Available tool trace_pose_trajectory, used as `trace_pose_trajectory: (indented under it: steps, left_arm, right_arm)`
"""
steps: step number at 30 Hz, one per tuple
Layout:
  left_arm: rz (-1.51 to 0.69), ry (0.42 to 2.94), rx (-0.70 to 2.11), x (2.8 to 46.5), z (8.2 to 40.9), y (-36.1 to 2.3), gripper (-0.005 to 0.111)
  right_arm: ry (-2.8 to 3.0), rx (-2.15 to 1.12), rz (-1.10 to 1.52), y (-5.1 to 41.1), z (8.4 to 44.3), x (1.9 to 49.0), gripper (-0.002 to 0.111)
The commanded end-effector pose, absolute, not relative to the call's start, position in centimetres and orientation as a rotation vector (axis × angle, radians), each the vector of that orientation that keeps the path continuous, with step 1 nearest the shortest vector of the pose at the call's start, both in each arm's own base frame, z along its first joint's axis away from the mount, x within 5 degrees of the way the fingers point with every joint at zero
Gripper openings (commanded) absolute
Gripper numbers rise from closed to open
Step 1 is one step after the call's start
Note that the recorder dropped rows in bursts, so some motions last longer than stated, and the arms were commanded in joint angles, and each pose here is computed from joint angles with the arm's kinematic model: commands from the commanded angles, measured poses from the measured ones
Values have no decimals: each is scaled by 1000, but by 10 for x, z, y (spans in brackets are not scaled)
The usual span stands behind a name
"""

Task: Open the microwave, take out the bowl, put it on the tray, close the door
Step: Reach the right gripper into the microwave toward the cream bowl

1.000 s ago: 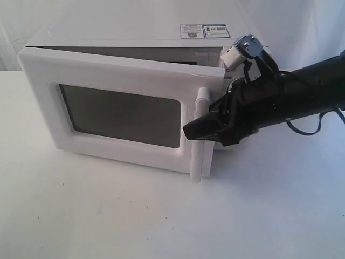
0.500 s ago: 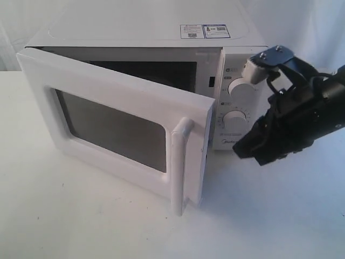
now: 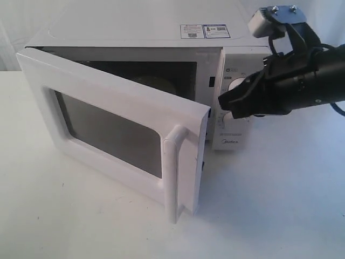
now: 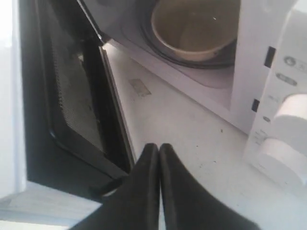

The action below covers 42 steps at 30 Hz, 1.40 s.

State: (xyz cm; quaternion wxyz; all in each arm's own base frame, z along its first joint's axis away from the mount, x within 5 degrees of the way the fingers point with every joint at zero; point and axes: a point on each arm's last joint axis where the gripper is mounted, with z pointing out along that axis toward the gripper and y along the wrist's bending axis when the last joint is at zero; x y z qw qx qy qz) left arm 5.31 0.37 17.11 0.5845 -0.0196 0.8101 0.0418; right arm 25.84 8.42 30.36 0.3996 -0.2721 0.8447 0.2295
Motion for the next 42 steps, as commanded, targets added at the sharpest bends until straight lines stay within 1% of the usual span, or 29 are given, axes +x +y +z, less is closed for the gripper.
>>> trace_pose_trajectory:
  steps: [1,3,5,7,12,23,28,33,35,38,40,42]
  left_arm:
    - [87,1885,-57,53,170,4,0]
    - [87,1885,-57,53,170,4,0]
    - [87,1885,-57,53,170,4,0]
    - [87,1885,-57,53,170,4,0]
    - [87,1885,-57,53,170,4,0]
    - [87,1885,-57,53,170,4,0]
    - [87,1885,-57,53,170,4,0]
    - [87,1885,-57,53,170,4,0]
    - [87,1885,-57,53,170,4,0]
    - [87,1885,-57,53,170,4,0]
    - [87,1885,-57,53,170,4,0]
    - [87,1885,-57,53,170,4,0]
  right_arm:
    - [2069,-935,677,102,303,245,0]
    - [2014,-1114,730,110,301,234,0]
    - [1966,-1224,770,115,301,227,0]
    - [1957,-1217,776,117,302,227,0]
    - [2025,-1031,724,114,303,238,0]
    - [2013,-1116,787,120,298,234,0]
    - [1898,-1255,833,145,288,235,0]
    - [1902,-1254,740,170,273,250,0]
    - [1892,-1267,732,180,272,256,0]
    - [1844,-1369,726,199,274,261,0]
    - [1802,-1481,653,213,276,263,0]
    - [1805,-1558,523,225,277,266,0]
